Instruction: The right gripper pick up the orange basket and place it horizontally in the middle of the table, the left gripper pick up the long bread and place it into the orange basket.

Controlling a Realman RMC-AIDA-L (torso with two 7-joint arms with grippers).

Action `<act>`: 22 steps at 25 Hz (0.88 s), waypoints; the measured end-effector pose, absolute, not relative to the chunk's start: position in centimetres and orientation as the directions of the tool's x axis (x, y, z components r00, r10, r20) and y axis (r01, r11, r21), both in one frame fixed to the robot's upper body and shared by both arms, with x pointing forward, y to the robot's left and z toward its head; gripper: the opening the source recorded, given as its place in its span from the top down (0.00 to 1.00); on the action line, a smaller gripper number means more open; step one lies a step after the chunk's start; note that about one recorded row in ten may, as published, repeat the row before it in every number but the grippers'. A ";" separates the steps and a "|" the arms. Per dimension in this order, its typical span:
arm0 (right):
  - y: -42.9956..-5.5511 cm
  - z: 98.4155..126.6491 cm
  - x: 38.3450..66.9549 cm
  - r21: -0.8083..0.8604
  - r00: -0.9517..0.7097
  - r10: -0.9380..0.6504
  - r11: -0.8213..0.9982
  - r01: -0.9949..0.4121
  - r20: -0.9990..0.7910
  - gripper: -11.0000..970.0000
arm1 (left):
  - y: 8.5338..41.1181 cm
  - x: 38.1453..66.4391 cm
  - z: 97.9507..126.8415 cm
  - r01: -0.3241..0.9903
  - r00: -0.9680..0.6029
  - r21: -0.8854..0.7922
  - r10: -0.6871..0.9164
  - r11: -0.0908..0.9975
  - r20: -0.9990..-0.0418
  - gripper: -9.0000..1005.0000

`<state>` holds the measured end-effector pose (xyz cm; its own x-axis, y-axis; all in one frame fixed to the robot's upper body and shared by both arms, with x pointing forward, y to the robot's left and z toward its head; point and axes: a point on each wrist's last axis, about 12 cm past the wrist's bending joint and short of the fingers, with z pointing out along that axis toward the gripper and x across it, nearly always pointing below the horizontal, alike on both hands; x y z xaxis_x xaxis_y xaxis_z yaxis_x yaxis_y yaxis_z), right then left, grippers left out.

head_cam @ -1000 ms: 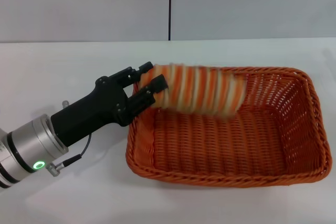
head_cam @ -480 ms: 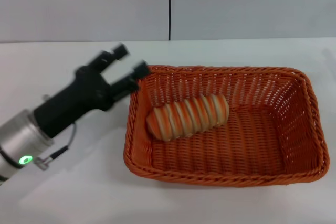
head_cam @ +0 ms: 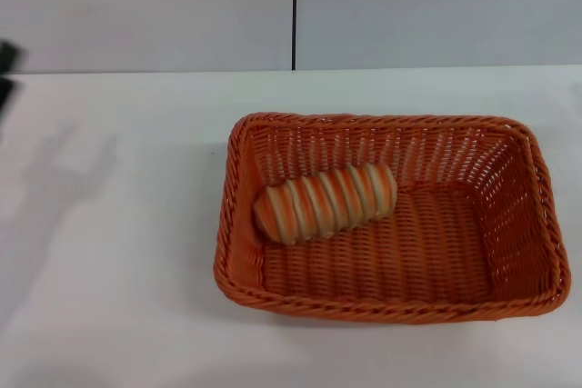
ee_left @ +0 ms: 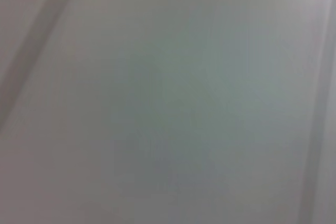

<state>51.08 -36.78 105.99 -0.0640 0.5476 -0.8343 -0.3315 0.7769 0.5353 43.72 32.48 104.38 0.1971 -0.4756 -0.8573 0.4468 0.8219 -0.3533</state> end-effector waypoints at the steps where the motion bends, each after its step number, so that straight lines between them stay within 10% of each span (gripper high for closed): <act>1: -36.9 106.0 51.0 0.537 -0.056 0.552 0.777 -0.327 -0.832 0.41 | 33.3 42.9 104.2 0.382 0.241 -0.368 -0.475 0.848 -0.846 0.17; 22: -39.0 106.0 49.9 0.559 0.025 0.581 0.794 -0.240 -0.814 0.41 | 35.8 40.4 103.8 0.180 0.363 -0.408 -0.446 0.895 -0.818 0.85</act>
<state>49.90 -38.98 105.96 0.0250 0.5809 -0.8136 -0.2395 0.7936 0.5593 40.35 35.82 103.85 0.3629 -0.4459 -0.8182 0.1797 0.8951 -0.4081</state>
